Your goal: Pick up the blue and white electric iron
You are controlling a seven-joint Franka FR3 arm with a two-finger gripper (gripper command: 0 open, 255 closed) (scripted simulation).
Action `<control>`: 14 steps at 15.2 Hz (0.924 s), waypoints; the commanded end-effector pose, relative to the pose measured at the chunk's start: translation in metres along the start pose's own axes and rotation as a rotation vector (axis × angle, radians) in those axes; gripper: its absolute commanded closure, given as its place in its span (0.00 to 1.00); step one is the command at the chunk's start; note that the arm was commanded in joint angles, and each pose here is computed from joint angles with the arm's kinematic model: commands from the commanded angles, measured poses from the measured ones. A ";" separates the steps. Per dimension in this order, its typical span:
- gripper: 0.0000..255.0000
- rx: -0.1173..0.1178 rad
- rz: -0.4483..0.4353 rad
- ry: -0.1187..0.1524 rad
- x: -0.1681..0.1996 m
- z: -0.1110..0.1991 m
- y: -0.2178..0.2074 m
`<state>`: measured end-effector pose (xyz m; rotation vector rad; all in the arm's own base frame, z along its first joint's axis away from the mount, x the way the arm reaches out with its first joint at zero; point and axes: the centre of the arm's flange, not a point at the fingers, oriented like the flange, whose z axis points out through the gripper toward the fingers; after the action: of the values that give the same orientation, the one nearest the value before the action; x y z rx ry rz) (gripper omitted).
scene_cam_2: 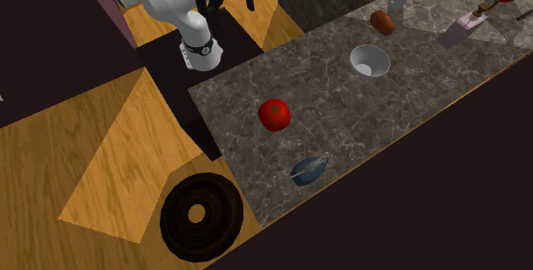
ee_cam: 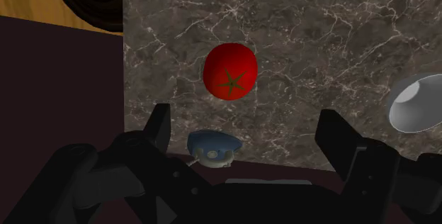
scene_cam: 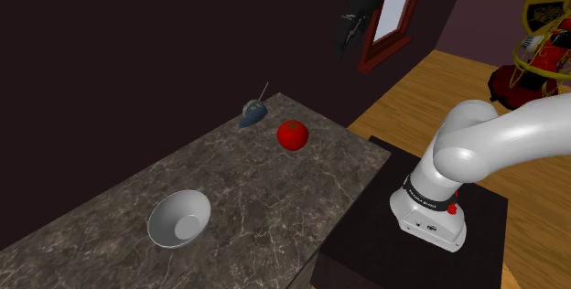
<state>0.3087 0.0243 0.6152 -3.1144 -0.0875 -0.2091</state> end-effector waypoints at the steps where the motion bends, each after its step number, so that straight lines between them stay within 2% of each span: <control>1: 0.00 0.000 0.000 0.000 0.000 0.000 0.000; 14: 0.00 -0.042 -0.433 0.035 0.101 0.124 0.043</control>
<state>0.4146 -0.0095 0.5108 -3.0952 -0.7075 -0.2639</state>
